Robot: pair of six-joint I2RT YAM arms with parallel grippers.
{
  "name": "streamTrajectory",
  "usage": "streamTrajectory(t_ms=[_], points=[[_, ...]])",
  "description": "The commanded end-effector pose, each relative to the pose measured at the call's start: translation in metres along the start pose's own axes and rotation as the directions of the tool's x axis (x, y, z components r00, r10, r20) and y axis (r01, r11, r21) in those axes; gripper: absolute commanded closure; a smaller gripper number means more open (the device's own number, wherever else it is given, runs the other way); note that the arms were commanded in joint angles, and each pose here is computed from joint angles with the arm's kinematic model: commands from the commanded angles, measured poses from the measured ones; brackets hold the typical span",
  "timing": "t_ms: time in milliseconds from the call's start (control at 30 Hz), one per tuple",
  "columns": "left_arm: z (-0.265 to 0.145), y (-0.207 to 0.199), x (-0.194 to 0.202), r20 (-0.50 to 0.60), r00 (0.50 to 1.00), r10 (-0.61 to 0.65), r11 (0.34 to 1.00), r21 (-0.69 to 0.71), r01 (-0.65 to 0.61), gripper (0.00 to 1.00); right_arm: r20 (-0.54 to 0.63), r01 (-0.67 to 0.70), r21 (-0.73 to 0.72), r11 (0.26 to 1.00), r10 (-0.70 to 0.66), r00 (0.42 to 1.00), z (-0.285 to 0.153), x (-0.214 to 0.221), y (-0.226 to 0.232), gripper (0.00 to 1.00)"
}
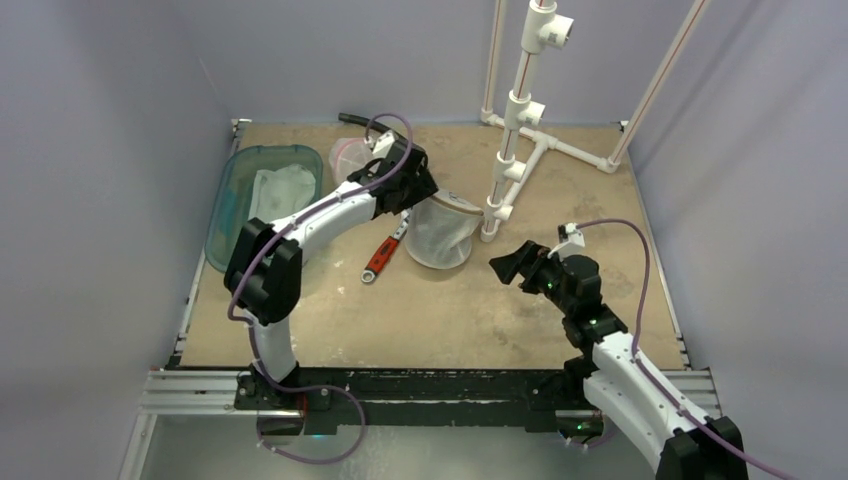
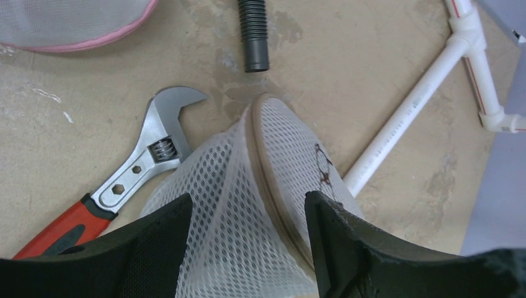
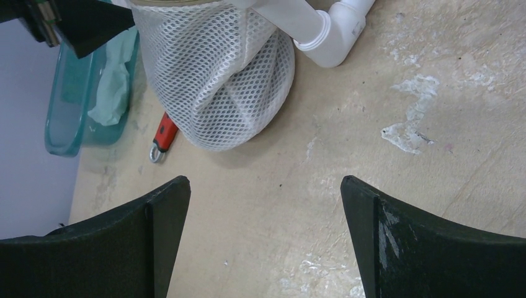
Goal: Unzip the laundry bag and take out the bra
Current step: Place the bin at the center of the board, then unzip the laundry bag at the center of the board.
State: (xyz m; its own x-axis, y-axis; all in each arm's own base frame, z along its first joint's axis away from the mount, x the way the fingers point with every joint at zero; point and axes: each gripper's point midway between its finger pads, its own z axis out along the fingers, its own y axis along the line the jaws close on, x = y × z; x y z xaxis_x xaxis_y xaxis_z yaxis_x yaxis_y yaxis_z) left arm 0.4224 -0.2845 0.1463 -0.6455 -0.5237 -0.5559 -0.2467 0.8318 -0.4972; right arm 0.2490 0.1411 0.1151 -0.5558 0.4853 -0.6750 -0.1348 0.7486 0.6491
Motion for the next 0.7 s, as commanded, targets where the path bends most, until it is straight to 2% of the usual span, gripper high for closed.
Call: streamTrajectory(t_ms=[0, 133, 233, 333, 500, 667], points=[[0.009, -0.010, -0.001, -0.043, 0.997, -0.062, 0.997, 0.038, 0.064, 0.34, 0.044, 0.020, -0.031, 0.999, -0.019, 0.999, 0.002, -0.015, 0.011, 0.06], [0.015, -0.014, 0.002, -0.062, 0.996, -0.059, 0.997, 0.045, 0.062, 0.34, 0.043, 0.022, -0.042, 0.999, -0.020, 0.999, 0.002, -0.016, 0.014, 0.06], [0.016, -0.010, 0.006, -0.071, 0.996, -0.057, 0.997, 0.042, 0.060, 0.46, 0.041, 0.027, -0.040, 0.999, -0.026, 0.999, 0.002, -0.016, 0.013, 0.06], [0.013, -0.006, 0.010, -0.076, 0.995, -0.060, 0.997, 0.051, 0.064, 0.61, 0.040, 0.030, -0.039, 0.999, -0.029, 0.999, 0.001, -0.015, 0.013, 0.06], [0.003, 0.000, 0.012, -0.072, 0.996, -0.059, 0.996, 0.063, 0.064, 1.00, 0.040, 0.034, -0.052, 0.998, -0.032, 0.999, -0.001, -0.017, 0.018, 0.06], [-0.024, 0.009, 0.007, -0.051, 0.998, -0.022, 0.996, 0.080, 0.027, 1.00, 0.037, 0.051, -0.077, 0.996, -0.048, 0.998, -0.008, -0.023, 0.029, 0.06]])
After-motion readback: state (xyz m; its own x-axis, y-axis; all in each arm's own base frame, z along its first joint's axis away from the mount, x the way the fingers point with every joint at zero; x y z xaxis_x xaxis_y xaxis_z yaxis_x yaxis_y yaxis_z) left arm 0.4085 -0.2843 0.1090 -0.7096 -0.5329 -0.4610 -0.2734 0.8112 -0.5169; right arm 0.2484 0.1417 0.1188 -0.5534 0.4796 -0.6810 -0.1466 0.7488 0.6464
